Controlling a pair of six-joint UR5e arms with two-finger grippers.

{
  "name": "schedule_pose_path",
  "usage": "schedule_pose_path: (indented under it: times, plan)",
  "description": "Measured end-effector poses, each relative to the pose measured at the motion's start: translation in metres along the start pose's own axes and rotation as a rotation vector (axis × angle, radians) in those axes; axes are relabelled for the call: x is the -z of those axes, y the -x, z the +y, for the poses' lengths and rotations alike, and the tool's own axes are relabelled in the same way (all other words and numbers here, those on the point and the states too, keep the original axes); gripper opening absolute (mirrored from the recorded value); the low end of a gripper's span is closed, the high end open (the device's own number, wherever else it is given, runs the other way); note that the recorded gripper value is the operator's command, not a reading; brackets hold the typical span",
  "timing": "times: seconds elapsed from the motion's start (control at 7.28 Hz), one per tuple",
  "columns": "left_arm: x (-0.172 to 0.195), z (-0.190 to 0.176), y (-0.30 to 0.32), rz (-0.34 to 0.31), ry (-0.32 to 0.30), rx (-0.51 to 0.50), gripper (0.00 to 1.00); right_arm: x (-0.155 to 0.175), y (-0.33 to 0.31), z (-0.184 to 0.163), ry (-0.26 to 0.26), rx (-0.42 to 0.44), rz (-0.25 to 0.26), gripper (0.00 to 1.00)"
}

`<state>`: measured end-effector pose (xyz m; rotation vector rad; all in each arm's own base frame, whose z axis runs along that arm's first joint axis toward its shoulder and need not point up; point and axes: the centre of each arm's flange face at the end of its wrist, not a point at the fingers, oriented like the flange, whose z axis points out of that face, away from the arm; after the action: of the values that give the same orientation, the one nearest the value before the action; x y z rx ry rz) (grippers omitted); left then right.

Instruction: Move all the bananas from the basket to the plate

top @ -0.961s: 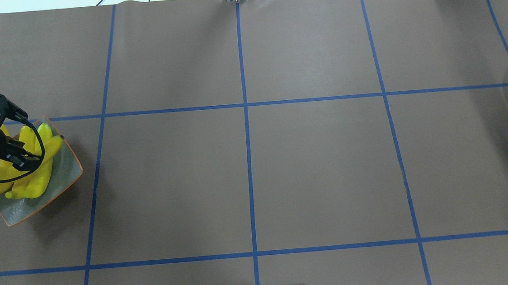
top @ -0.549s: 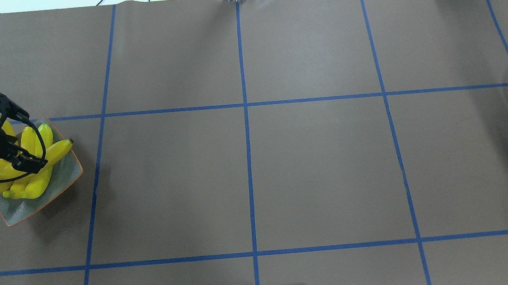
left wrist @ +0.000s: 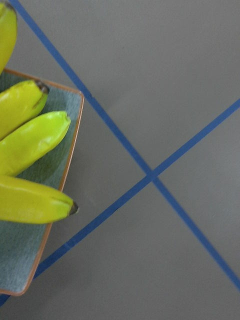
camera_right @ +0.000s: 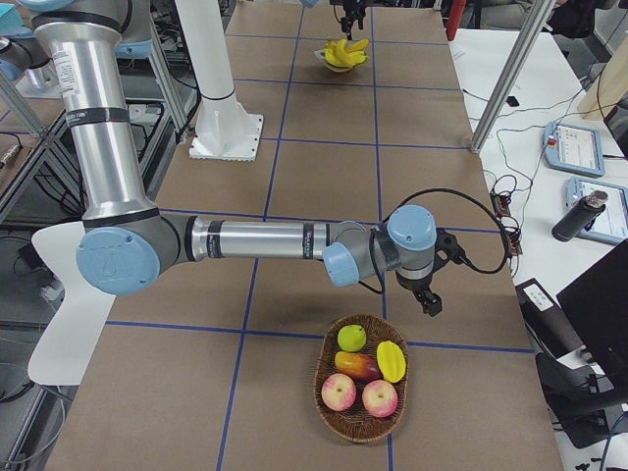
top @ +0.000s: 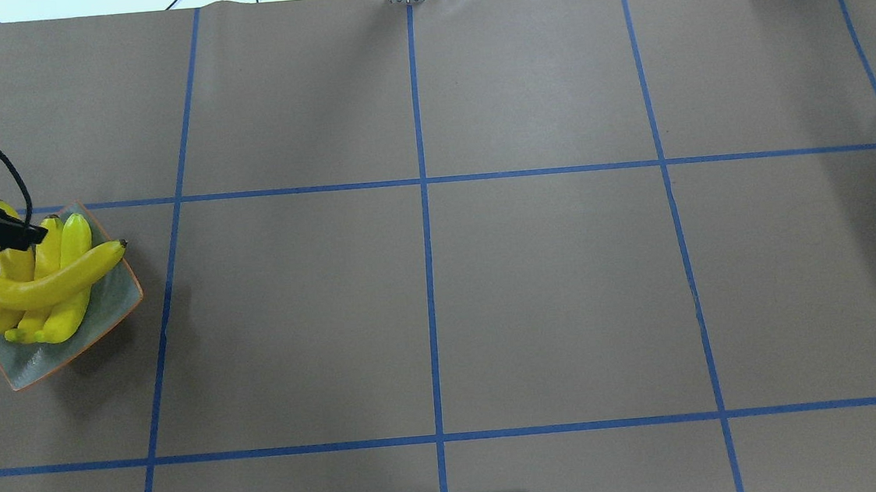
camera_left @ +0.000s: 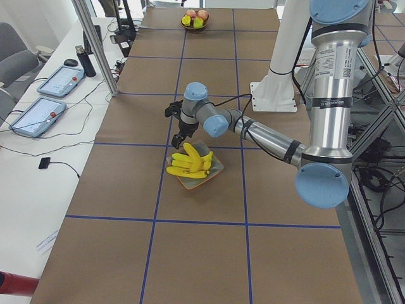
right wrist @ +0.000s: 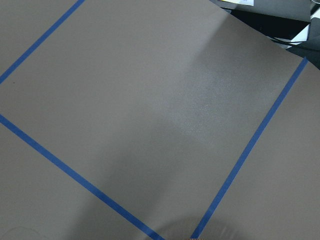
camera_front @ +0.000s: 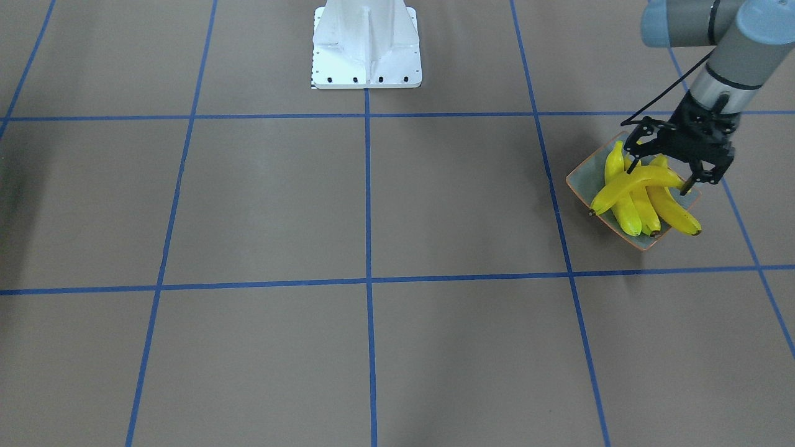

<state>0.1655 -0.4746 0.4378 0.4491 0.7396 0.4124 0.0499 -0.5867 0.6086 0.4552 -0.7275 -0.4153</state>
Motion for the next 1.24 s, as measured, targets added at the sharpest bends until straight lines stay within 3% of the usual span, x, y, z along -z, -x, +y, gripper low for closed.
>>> schedule_pose_path:
  times: [0.27, 0.69, 0.96, 1.24]
  plan:
    - [0.044, 0.012, 0.072, -0.014, -0.005, 0.169, 1.00, -0.012, -0.025, 0.041, 0.042, -0.068, 0.007, 1.00]
    - [0.035, 0.070, 0.152, -0.078, 0.181, 0.436, 1.00, -0.018, -0.039, 0.087, 0.077, -0.131, 0.021, 1.00]
    - [0.030, 0.113, 0.186, -0.094, 0.237, 0.486, 1.00, -0.017, -0.041, 0.090, 0.078, -0.143, 0.028, 1.00]
    - [0.037, 0.142, 0.219, -0.079, 0.245, 0.483, 1.00, -0.016, -0.041, 0.088, 0.076, -0.145, 0.031, 1.00]
